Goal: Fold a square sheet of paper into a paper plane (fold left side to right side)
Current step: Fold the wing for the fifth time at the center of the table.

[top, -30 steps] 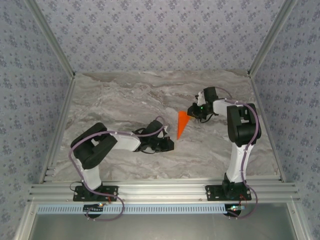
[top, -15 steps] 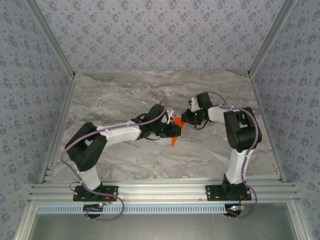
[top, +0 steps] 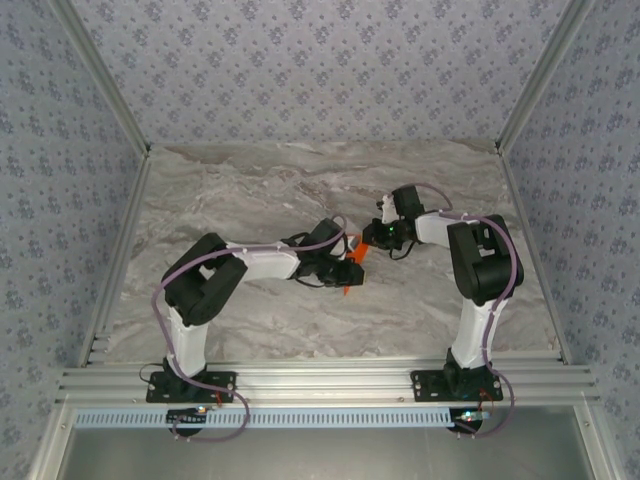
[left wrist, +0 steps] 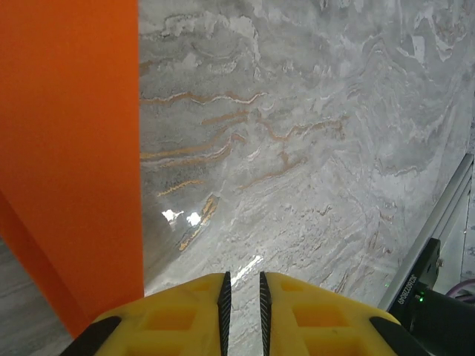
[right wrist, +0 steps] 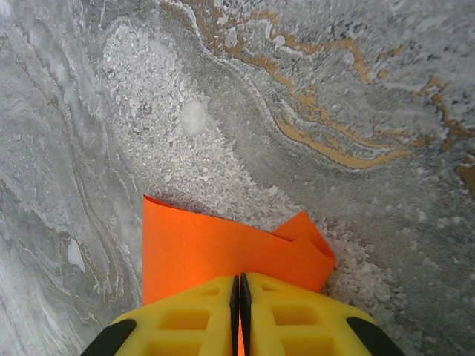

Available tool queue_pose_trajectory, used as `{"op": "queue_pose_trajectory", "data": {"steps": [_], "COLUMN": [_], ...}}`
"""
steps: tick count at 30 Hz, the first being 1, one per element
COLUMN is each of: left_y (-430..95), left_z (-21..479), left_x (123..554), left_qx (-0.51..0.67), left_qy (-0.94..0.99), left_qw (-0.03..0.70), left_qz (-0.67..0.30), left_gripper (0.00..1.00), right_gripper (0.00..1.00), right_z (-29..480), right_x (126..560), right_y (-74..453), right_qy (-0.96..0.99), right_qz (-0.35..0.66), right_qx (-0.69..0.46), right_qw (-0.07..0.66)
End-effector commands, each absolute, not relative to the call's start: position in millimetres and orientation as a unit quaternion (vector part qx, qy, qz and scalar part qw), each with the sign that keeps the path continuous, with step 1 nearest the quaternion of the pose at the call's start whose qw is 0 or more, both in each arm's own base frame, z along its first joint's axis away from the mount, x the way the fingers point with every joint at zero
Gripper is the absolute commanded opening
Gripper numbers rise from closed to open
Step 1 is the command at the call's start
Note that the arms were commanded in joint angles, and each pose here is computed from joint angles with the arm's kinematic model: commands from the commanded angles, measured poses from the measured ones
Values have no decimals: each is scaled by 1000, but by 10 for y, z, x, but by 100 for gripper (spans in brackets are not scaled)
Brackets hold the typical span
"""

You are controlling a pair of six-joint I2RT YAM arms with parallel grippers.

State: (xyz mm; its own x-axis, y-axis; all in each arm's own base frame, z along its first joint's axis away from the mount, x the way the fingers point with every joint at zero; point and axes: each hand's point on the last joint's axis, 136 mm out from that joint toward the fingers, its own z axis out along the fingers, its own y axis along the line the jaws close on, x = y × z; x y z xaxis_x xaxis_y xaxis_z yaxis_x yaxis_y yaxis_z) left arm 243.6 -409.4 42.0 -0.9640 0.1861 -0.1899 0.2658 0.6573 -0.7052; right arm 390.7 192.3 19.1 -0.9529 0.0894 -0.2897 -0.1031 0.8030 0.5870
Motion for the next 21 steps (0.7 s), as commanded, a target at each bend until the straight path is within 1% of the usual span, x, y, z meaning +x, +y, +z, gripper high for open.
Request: {"op": "queue_pose_trajectory", "data": {"steps": [1,5,9,14,18,21], "left_y": [-4005,-3943,-3888,-3857,-3827,-3822], "left_z": [210,107,32,-15,-32,-35], "left_x": [2359,2300,2257,2226,2213,2211], "left_qx": [115,96,73,65,63,62], "left_qy": [916,913,907,906,907,907], "left_qw": [41,36,29,26,27,27], "left_qz": [-381,-394,-415,-418,-416,-415], "left_gripper": [18,15,14,13,13,12], "right_gripper": [15,15,16,17,17,16], "right_z": [-42,145,336,665,809,786], "right_x": [3561,3634,3694,3748,3662,3524], "right_y": [1858,1863,1863,1812,1800,1897], "right_qy": [955,948,945,936,933,927], "right_qz": [283,297,301,308,311,330], "right_qx": [7,2,-6,-12,-16,-20], "right_qw": [88,112,129,168,182,176]}}
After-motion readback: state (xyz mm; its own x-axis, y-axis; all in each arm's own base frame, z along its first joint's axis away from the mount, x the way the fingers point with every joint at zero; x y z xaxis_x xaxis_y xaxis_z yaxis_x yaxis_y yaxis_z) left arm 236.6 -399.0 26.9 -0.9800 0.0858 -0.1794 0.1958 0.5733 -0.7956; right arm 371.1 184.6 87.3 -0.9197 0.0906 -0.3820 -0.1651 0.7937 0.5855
